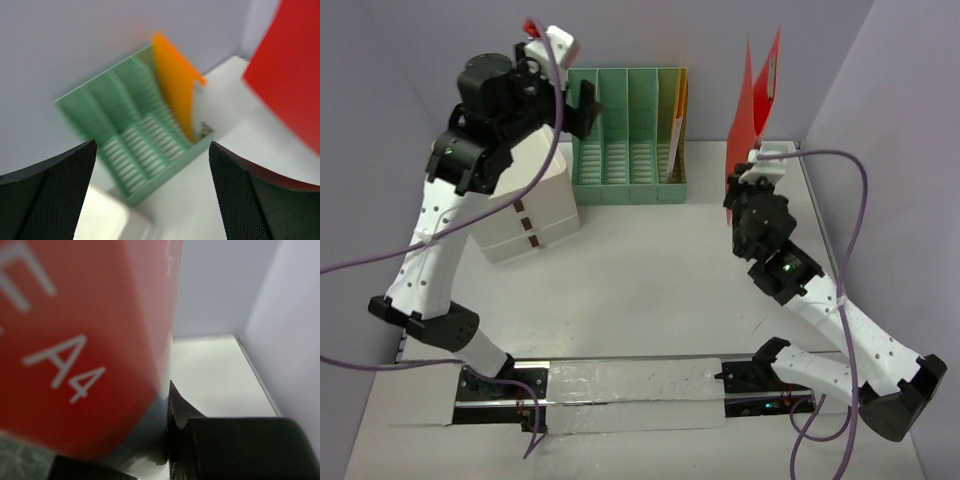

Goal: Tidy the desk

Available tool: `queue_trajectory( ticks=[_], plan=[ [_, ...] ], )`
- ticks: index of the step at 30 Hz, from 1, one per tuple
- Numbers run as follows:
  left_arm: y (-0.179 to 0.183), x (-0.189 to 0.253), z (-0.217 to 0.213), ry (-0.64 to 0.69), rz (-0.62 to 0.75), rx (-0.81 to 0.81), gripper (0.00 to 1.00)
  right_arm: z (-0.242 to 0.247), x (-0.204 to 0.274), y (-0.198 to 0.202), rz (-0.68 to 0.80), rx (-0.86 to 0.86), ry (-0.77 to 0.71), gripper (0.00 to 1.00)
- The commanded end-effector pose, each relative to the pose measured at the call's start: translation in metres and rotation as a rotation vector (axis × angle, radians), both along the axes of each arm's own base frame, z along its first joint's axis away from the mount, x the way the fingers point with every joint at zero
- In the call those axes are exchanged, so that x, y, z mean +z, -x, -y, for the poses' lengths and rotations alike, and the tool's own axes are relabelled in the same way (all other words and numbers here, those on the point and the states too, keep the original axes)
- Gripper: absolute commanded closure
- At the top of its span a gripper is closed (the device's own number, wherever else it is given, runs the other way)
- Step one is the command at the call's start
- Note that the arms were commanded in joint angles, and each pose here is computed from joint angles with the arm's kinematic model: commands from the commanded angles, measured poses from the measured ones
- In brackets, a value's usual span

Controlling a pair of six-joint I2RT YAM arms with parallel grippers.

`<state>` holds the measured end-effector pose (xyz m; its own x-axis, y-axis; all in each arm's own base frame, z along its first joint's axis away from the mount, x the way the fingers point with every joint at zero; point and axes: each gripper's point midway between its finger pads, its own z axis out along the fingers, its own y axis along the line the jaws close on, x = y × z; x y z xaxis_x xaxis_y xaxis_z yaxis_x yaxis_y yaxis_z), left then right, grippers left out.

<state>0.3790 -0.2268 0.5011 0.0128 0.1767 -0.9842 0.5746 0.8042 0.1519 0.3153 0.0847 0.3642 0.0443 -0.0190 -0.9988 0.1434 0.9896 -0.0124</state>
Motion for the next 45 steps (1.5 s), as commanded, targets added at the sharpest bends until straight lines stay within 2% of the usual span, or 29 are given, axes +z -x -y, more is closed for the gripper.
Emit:
queue_trajectory(
  ticks=[1,3,4,6,9,13,15,19,24,28,33,39,45],
  plan=[
    [-0.008,0.006,-0.092,-0.024,0.025,0.229,0.01,-0.027,0.110,0.007,0.193,0.206,-0.012,1.00],
    [0.001,0.012,-0.118,0.025,0.024,0.259,0.01,-0.040,0.128,0.005,0.217,0.269,-0.010,1.00],
    [-0.004,0.001,-0.141,0.029,-0.005,0.308,0.01,-0.045,0.139,0.006,0.236,0.297,-0.008,1.00],
    [0.001,-0.008,-0.164,0.040,-0.024,0.346,0.01,-0.060,0.180,0.013,0.313,0.391,-0.013,1.00],
    [0.010,-0.015,-0.186,0.033,-0.026,0.402,0.01,-0.098,0.195,0.012,0.330,0.564,0.018,1.00],
    [0.014,-0.022,-0.211,0.026,-0.037,0.482,0.01,-0.124,0.209,0.001,0.343,0.640,-0.057,1.00],
    [0.018,-0.022,-0.228,0.032,-0.034,0.523,0.01,-0.133,0.224,-0.008,0.368,0.645,-0.141,1.00],
    [0.020,-0.027,-0.232,0.044,-0.048,0.519,0.01,-0.140,0.206,-0.052,0.291,0.515,-0.298,1.00],
    [0.017,-0.033,-0.239,0.077,-0.074,0.506,0.01,-0.158,0.172,-0.087,0.234,0.433,-0.360,1.00],
    [0.014,-0.037,-0.243,0.109,-0.095,0.484,0.01,-0.173,0.147,-0.115,0.201,0.369,-0.321,1.00],
    [0.012,-0.044,-0.253,0.111,-0.114,0.503,0.01,-0.162,0.121,-0.141,0.183,0.210,-0.277,1.00],
    [0.007,-0.054,-0.257,0.114,-0.137,0.501,0.01,-0.171,0.092,-0.160,0.127,0.178,-0.219,1.00],
    [0.004,-0.057,-0.259,0.117,-0.150,0.495,0.01,-0.181,0.069,-0.179,0.096,0.226,-0.225,1.00]
  ],
)
